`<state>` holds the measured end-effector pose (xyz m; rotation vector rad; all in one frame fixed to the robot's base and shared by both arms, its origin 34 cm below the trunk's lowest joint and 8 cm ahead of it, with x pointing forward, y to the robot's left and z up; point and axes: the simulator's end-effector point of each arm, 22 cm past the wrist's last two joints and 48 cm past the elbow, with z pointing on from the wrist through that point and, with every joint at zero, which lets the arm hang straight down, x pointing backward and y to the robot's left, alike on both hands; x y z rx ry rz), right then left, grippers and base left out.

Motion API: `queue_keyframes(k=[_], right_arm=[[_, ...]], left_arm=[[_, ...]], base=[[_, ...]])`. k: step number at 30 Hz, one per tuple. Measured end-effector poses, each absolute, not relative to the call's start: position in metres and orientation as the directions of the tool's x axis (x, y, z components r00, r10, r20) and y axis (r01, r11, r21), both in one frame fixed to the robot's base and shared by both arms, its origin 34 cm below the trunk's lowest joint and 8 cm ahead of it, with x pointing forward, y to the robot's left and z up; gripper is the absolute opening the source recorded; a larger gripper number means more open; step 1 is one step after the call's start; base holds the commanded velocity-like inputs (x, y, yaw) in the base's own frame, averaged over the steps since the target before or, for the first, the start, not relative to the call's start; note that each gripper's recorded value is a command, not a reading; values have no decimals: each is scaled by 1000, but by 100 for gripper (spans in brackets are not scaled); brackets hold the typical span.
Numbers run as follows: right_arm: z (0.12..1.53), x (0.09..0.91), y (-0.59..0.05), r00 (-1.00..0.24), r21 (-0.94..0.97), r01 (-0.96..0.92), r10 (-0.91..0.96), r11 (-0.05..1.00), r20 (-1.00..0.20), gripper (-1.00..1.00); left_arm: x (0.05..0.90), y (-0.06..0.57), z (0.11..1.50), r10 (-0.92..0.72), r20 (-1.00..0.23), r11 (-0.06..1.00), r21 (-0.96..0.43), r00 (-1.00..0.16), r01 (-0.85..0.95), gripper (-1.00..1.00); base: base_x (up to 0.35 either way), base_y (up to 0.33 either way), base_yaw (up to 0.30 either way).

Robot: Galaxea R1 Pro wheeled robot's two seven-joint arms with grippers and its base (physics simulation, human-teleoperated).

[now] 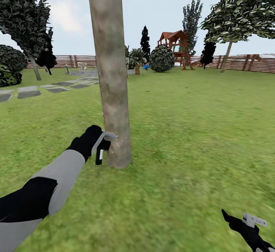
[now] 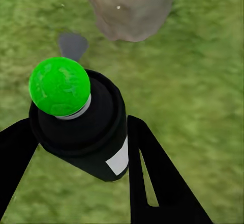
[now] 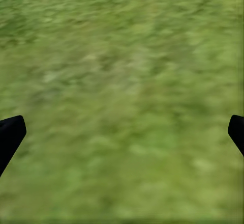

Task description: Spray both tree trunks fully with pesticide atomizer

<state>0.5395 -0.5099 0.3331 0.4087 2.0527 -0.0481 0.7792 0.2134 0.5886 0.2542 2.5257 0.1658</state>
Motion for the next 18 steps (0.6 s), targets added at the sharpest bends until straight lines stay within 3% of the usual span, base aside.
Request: queue_keyframes(k=[18], right_arm=[[333,540,-510,-442,135,306,266,942,-856,100]], left_arm=[[823,224,704,212,-660,974,203,-721,101,-100]], base=[[0,0,0]])
